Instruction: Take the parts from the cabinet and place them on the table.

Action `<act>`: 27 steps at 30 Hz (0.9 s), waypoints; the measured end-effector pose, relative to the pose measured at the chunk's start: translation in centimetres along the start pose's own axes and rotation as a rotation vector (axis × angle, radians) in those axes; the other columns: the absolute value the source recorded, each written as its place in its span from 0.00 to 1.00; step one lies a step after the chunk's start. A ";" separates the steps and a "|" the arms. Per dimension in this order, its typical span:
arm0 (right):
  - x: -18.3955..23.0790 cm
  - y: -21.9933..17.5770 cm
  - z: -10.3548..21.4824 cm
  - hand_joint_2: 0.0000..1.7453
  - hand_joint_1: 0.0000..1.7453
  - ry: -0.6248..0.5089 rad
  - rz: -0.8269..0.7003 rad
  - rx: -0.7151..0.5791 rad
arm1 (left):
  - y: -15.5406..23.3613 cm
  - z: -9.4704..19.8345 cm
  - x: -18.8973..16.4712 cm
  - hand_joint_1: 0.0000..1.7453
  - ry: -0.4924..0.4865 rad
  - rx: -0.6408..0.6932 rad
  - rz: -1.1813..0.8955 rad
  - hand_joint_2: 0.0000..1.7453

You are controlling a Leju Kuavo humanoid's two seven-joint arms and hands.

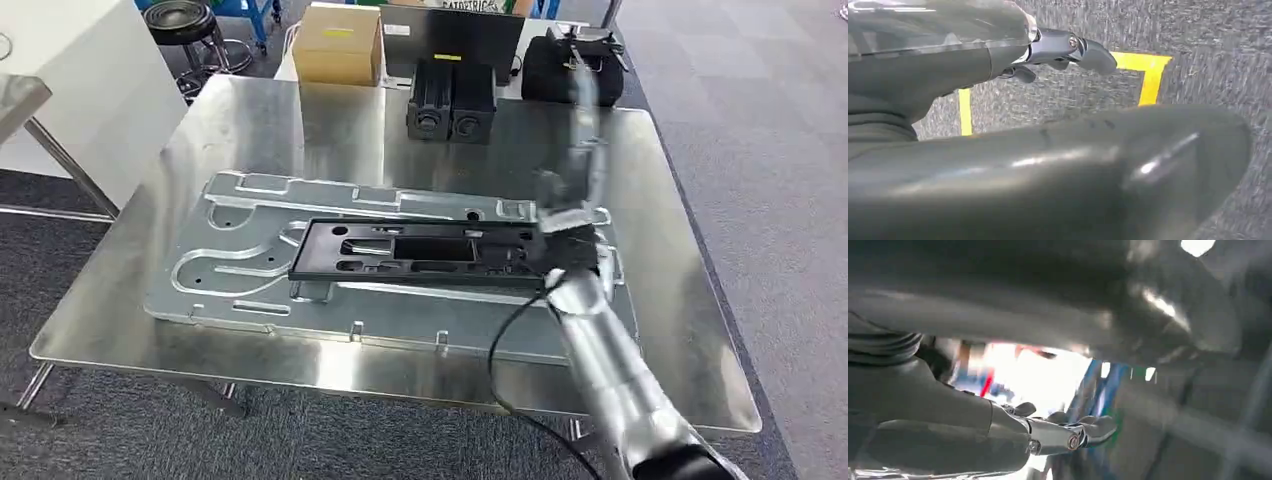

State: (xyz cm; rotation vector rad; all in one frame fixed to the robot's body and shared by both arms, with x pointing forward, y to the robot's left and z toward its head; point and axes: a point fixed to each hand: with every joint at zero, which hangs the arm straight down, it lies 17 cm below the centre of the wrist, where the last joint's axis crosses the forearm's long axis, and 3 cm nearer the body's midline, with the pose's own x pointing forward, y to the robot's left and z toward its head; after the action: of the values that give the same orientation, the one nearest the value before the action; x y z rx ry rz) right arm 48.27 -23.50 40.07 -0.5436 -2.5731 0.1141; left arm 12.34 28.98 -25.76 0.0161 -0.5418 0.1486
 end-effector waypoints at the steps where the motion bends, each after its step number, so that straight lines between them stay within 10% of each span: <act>1: 0.2 -4.1 0.4 0.00 0.00 -0.016 0.047 -0.090 | -0.1 0.1 0.0 0.00 -0.007 -0.002 0.017 0.00; 7: 2.1 -17.4 5.1 0.00 0.00 -0.048 0.225 -0.293 | -0.7 0.3 -0.2 0.00 -0.014 0.005 0.076 0.00; 27: 4.0 -27.6 17.2 0.00 0.00 0.131 0.654 -0.215 | -0.6 0.3 0.4 0.00 -0.045 0.007 0.114 0.00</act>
State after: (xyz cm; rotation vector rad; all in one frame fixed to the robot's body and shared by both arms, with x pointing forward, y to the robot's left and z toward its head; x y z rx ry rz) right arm 26.74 -46.85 31.96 -1.4057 -2.1981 0.0205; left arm 12.60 28.44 -25.26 -0.0050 -0.5877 0.2612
